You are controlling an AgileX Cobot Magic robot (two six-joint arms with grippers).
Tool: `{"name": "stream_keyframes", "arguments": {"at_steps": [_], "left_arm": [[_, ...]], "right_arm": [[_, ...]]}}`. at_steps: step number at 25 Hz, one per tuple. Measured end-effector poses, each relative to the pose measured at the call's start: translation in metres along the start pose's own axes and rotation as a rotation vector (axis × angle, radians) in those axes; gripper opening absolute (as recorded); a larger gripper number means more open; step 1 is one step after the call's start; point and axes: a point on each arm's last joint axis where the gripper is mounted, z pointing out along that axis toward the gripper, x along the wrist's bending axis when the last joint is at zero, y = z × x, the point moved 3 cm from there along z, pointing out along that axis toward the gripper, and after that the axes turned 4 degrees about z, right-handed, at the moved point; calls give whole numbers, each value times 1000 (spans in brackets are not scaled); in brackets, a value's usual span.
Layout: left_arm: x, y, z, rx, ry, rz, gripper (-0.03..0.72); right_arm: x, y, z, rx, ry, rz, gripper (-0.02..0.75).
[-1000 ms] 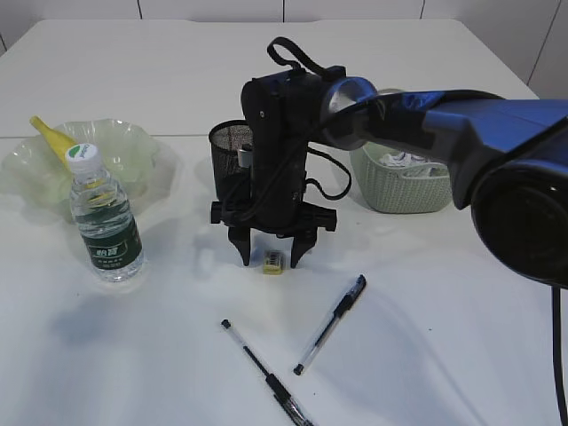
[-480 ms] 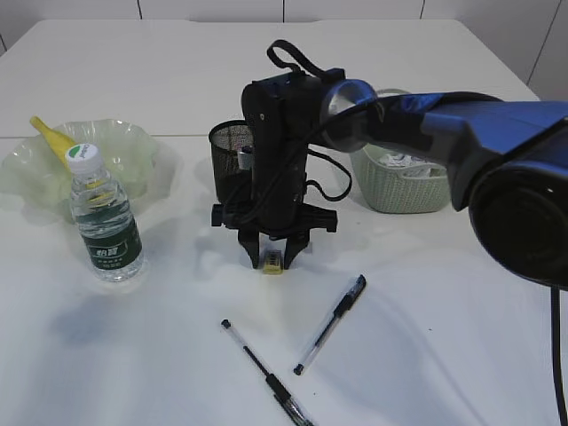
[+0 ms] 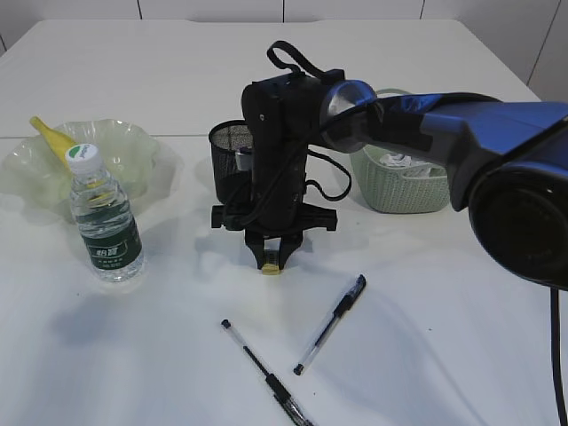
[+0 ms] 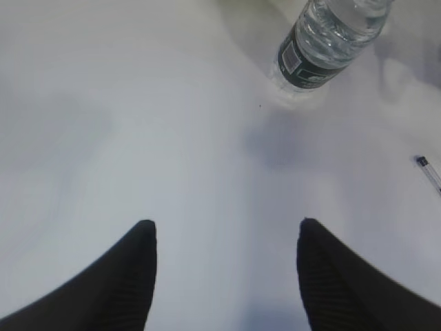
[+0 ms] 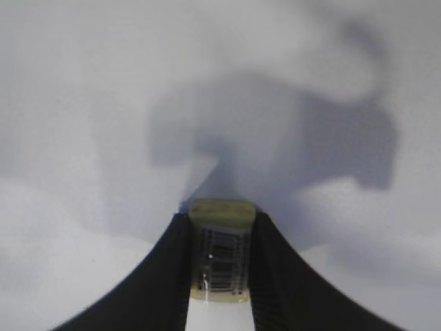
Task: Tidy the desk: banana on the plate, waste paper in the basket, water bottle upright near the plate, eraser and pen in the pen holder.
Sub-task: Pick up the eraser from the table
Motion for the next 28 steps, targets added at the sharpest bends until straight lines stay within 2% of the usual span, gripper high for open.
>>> {"name": "stream_keyframes", "arguments": {"at_steps": [8,12,18,28], "left_arm": [[0,1,0,-7,-1,0,454],[0,1,0,-12,-2,0,454],[0,2,0,-19,-3,0,454],[0,3,0,-21,-3,0,454]], "right_arm": [[1,0,-3,-4,5,-103,158],[2,2,-23,-43,18,-158,158],[0,6,-68,-152,16,-256,157],[3,29,-141,-403,-5,-338,155]]}}
